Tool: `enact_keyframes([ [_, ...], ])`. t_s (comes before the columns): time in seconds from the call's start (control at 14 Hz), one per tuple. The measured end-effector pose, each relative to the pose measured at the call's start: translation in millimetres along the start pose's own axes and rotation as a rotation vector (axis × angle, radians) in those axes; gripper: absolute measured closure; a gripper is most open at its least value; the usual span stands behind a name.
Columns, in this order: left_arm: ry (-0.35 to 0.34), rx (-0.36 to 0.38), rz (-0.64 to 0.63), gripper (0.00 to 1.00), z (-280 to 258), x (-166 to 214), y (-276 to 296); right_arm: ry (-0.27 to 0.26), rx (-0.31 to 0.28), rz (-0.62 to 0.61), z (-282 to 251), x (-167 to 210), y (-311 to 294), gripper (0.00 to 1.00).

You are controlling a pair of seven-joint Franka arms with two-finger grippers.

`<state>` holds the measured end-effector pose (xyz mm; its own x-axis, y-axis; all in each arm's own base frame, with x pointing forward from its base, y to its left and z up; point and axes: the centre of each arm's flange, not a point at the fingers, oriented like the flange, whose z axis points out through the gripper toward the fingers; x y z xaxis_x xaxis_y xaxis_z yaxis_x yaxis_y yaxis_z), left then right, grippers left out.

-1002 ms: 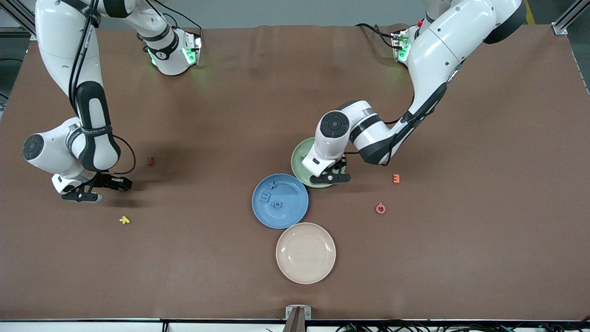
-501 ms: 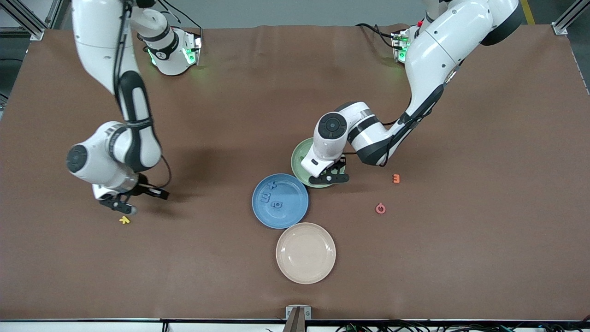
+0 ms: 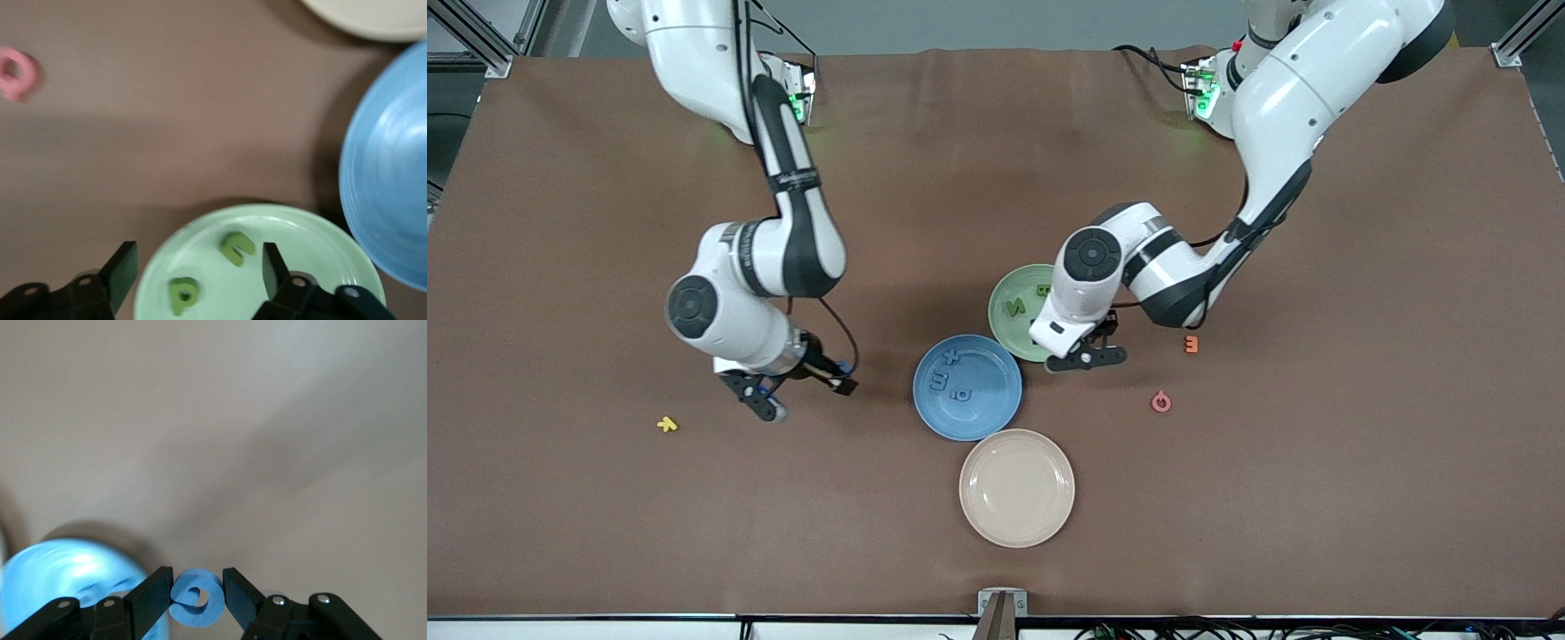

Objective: Sort letters by color into matching plates
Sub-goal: 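Release the blue G onto the blue plate while the left gripper withdraws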

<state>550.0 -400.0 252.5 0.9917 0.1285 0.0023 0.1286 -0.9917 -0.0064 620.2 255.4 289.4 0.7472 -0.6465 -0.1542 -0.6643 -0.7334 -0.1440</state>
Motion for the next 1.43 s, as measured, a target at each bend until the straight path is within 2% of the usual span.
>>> enact_keyframes([
  [0.07, 0.002, 0.001, -0.011, 0.04, -16, 9, -11, -0.013, 0.011, 0.028, 3, -21, -18, 0.59],
  [0.14, 0.001, 0.003, -0.017, 0.01, -33, 18, -23, -0.025, 0.019, 0.058, 7, -40, -33, 0.59],
  [0.36, -0.018, 0.003, -0.016, 0.01, -89, 43, -71, -0.043, 0.030, 0.135, 20, -78, -65, 0.59],
  [0.64, -0.041, -0.040, -0.048, 0.01, -152, 79, -159, -0.043, 0.025, 0.187, 39, -95, -84, 0.59],
  [0.93, -0.050, -0.043, -0.076, 0.01, -151, 93, -194, -0.025, -0.001, 0.216, 56, -98, -87, 0.59],
  [1.14, -0.064, -0.042, -0.085, 0.01, -143, 97, -203, 0.027, -0.032, 0.268, 68, -98, -92, 0.59],
  [1.43, -0.108, 0.032, -0.023, 0.01, -93, 109, -221, 0.075, -0.068, 0.312, 96, -101, -102, 0.59],
])
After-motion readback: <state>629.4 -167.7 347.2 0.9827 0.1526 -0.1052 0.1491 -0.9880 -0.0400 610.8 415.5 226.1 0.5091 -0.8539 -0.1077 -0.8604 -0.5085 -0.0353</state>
